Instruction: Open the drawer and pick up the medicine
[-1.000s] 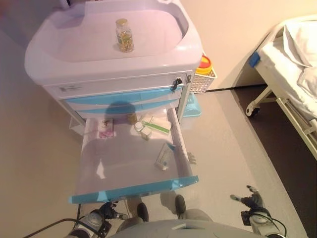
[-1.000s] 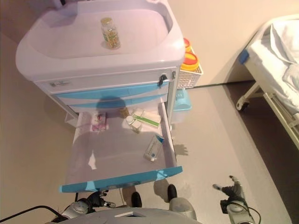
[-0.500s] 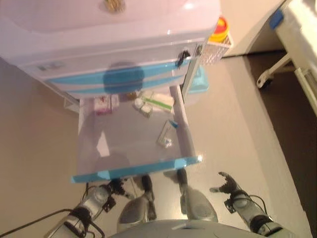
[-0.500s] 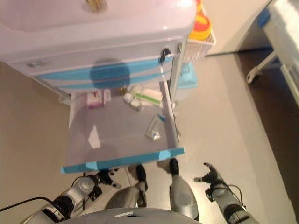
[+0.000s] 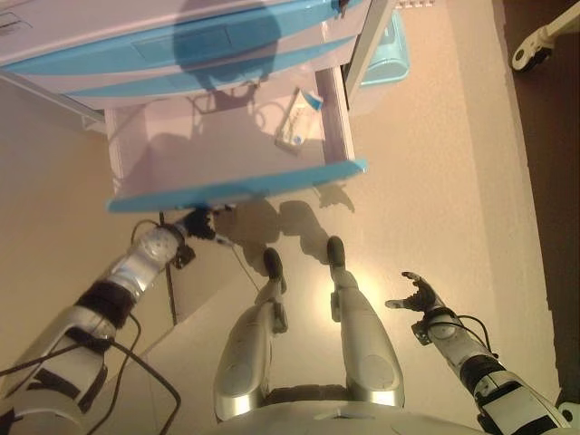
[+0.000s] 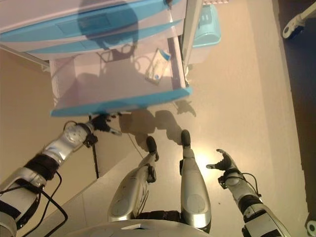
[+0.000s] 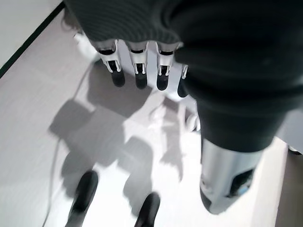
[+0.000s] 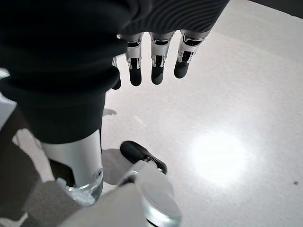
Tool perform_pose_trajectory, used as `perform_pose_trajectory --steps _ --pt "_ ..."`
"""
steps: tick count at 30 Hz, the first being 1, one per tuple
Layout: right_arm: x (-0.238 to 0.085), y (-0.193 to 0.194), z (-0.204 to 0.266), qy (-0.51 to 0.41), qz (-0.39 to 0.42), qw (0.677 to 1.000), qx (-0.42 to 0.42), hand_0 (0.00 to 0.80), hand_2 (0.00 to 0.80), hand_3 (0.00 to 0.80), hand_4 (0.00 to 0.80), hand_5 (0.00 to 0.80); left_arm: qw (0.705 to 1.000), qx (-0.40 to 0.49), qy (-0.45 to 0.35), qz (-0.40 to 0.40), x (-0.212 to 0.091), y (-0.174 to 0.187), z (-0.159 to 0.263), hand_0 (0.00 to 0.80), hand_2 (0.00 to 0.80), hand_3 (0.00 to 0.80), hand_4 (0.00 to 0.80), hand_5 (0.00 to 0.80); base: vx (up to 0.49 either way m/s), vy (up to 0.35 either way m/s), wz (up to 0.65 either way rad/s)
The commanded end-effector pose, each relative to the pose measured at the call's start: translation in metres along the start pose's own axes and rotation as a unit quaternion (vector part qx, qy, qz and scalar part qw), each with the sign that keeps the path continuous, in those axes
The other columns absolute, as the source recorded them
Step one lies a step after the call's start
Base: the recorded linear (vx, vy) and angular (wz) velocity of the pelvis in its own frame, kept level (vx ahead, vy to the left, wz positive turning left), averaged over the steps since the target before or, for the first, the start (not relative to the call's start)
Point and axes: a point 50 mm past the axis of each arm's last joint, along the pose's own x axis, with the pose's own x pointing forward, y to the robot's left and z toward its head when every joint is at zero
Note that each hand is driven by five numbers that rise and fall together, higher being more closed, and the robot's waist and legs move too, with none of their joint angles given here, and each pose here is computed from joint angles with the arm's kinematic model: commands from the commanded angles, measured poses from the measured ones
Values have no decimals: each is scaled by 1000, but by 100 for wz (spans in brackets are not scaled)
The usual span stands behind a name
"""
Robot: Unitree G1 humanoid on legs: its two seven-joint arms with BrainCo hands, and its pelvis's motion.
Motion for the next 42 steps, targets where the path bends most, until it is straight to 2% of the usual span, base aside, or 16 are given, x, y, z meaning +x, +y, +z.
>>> perform_pose_trajectory --steps 1,6,10,12,14,16,20,22,26,30,35,39,41,42 --pt "-8 -12 -18 8 -4 1000 -15 0 0 0 0 0 993 -15 -38 114 -12 81 32 0 0 0 0 0 29 91 -11" --pt "-8 -12 -16 -1 0 1000 -28 0 0 0 0 0 967 -66 -26 245 -30 150 43 0 0 0 0 0 24 84 -7" --pt "-8 -4 -11 -11 9 999 -30 0 0 0 0 0 902 -135 -49 407 -56 201 53 0 0 0 0 0 25 39 -13" --pt "-8 2 -7 -18 14 999 -28 0 0 0 0 0 859 -167 -75 479 -67 216 62 0 0 0 0 0 12 2 -5" --pt "-7 7 -3 -25 21 999 -26 0 0 0 0 0 834 -173 -87 516 -71 222 69 0 0 0 0 0 7 -23 -5" --pt "-7 11 1 -31 25 999 -25 0 0 0 0 0 828 -168 -93 528 -71 221 73 0 0 0 0 0 2 -15 -2" --pt "-6 16 9 -42 30 998 -21 0 0 0 0 0 846 -173 -96 495 -57 208 74 0 0 0 0 0 -20 -21 -6" --pt "-5 18 13 -47 32 998 -20 0 0 0 0 0 868 -169 -96 457 -46 195 69 0 0 0 0 0 -39 -39 -4" --pt "-5 19 14 -46 31 998 -13 0 0 0 0 0 894 -188 -100 394 -30 163 50 0 0 0 0 0 -22 -53 5" --pt "-6 23 11 -38 40 998 7 0 0 0 0 0 913 -240 -94 316 -13 110 16 0 0 0 0 0 2 -57 5" --pt "-13 36 -2 -12 89 993 74 0 0 0 0 0 903 -364 -74 215 -4 16 -34 0 0 0 0 0 39 -64 7" --pt "-20 49 -17 18 128 980 152 0 0 0 0 0 899 -404 -19 167 -9 -49 -67 0 0 0 0 0 59 -80 22" --pt "-21 50 -18 20 130 979 157 0 0 0 0 0 898 -408 -14 165 -10 -53 -69 0 0 0 0 0 72 -50 17" --pt "-26 55 -29 42 151 969 191 0 0 0 0 0 889 -432 29 148 -20 -88 -90 0 0 0 0 0 130 -74 18"
